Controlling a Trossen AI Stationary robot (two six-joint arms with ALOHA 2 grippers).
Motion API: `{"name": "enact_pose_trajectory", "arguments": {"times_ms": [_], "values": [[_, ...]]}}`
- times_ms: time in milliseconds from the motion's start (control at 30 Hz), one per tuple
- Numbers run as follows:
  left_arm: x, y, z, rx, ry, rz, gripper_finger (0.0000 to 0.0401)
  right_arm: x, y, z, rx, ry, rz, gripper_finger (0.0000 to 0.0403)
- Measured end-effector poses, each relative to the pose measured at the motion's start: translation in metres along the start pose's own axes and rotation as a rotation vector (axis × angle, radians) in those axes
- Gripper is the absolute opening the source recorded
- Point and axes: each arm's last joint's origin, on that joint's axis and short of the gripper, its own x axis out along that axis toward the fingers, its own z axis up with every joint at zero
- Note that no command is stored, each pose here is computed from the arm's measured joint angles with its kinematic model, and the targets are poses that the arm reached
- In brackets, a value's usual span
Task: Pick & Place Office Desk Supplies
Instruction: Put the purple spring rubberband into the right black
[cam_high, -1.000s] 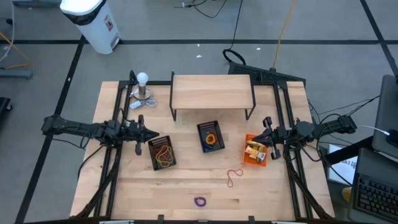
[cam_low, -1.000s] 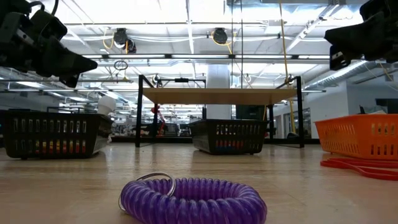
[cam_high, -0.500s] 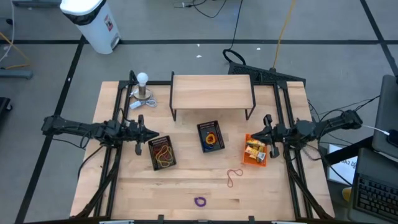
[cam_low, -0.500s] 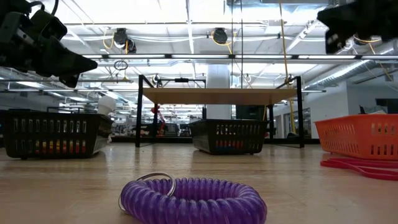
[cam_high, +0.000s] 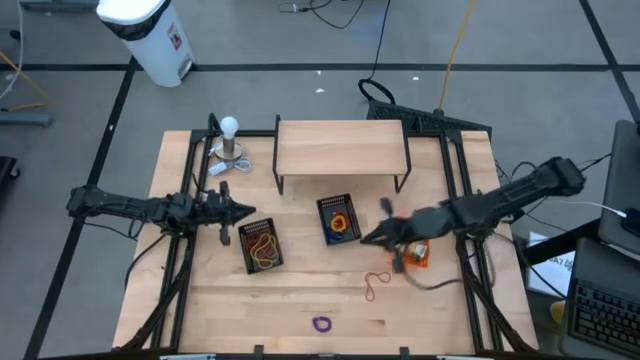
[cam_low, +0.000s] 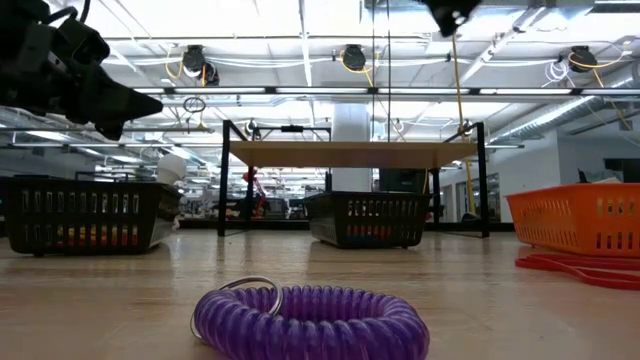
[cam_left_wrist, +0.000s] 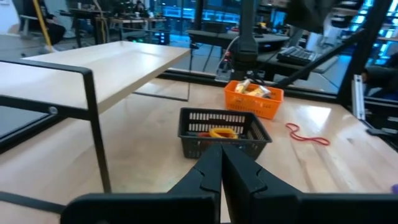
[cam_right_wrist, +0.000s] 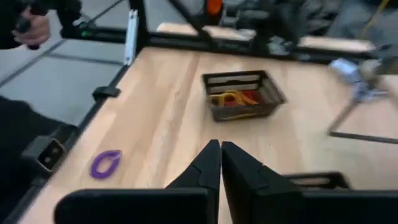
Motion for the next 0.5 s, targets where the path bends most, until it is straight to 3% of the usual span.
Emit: {"name": "enact_pose_trajectory", "arguments": {"times_ms": [200,333,500], "values": [[0.000,0.000,0.000,-0.033,0.000,0.012,0.0013,0.052,0.015,0.010,0.014,0.147,0.007,0.0070],[0.000,0.000,0.000,-0.050,0.000,0.012,0.0020,0.079,0.029,0.004,-0.001,0.199,0.023,0.0140],[0.000,0.000,0.000,-0.070,0.000,0.012,0.0011,0.112,0.048,-0.014,0.079,0.202,0.046,0.0208]]}}
